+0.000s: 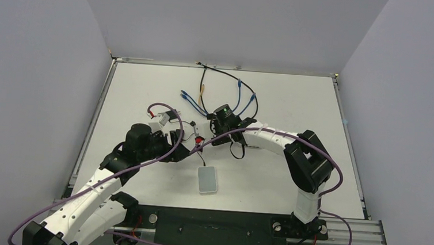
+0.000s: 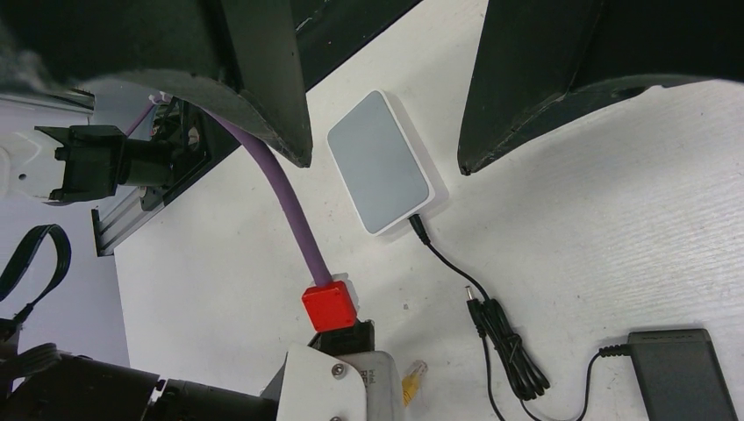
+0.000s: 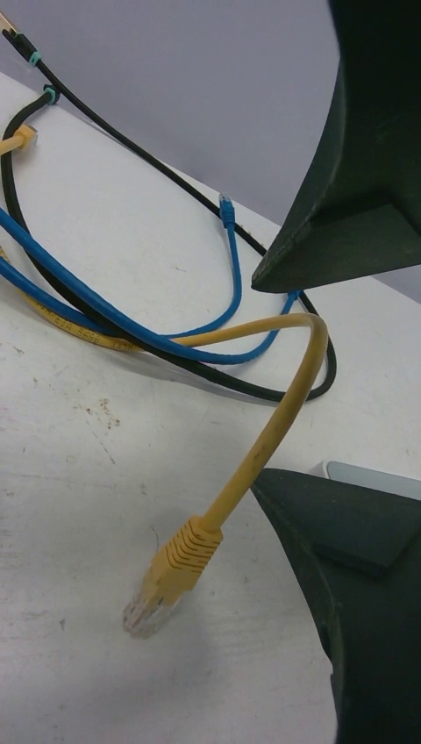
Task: Insert the plug into the switch port
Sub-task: Pick up the connector from the center of the board.
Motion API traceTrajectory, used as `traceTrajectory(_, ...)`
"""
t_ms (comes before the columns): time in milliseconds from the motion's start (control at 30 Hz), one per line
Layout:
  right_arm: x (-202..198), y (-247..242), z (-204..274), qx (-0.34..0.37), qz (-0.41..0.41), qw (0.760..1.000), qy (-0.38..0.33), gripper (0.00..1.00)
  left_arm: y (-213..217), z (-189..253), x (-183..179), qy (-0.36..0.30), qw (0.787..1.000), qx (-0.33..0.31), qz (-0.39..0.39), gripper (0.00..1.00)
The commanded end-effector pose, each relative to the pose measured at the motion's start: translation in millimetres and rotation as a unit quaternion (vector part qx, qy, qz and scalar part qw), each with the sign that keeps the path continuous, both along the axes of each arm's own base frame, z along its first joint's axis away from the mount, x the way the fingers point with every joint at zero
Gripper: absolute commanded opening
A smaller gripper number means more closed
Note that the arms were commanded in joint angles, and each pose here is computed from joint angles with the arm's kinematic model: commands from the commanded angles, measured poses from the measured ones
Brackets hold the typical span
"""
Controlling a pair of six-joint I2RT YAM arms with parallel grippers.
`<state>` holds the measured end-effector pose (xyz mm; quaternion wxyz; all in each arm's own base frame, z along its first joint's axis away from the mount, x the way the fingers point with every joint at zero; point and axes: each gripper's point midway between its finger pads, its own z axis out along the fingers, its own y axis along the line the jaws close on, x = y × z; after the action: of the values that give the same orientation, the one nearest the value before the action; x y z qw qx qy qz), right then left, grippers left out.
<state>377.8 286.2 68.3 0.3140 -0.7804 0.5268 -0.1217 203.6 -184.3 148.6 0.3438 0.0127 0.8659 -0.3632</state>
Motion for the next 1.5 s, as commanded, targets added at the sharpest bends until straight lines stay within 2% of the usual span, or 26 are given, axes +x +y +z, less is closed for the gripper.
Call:
traceTrajectory(0, 12, 11, 13, 0.009, -0.004, 1.000, -0.019, 0.64, -1, 5, 0, -0.009, 1.000, -0.010, -0.002, 0.59)
traceTrajectory(33, 11, 10, 12, 0.007, -0.006, 1.000, -0.014, 0.54, -1, 5, 0, -0.009, 1.000, -0.010, -0.002, 0.59)
traceTrajectory(67, 12, 11, 12, 0.008, -0.007, 1.000, -0.013, 0.48, -1, 5, 0, -0.008, 1.000, -0.010, -0.002, 0.60)
traceTrajectory(100, 10, 10, 10, 0.005, -0.009, 1.000, -0.006, 0.34, -1, 5, 0, -0.008, 1.000, -0.010, -0.003, 0.60)
traceTrajectory(133, 11, 11, 11, 0.006, -0.010, 1.000, -0.005, 0.28, -1, 5, 0, -0.008, 1.000, -0.011, -0.003, 0.59)
traceTrajectory(167, 9, 10, 10, 0.003, -0.011, 1.000, -0.001, 0.16, -2, 4, 0, -0.008, 1.000, -0.011, -0.004, 0.59)
traceTrajectory(300, 8, 9, 9, 0.002, -0.014, 1.000, 0.004, 0.00, -2, 4, 1, -0.007, 1.000, -0.011, -0.003, 0.59)
traceTrajectory(533, 18, 2, 32, 0.011, -0.043, 0.998, -0.037, 0.00, -2, 5, 0, -0.009, 1.000, -0.012, -0.003, 0.59)
traceTrajectory(833, 42, -20, 109, 0.030, -0.101, 0.982, -0.157, 0.00, -1, 6, 1, -0.009, 1.000, -0.011, -0.001, 0.59)
traceTrajectory(1167, 46, -42, 181, 0.036, -0.128, 0.962, -0.238, 0.00, -1, 6, 2, -0.007, 1.000, -0.012, -0.003, 0.59)
traceTrajectory(1467, 36, -61, 229, -0.009, -0.138, 0.947, -0.289, 0.00, -2, 6, 3, -0.007, 1.000, -0.013, -0.005, 0.59)
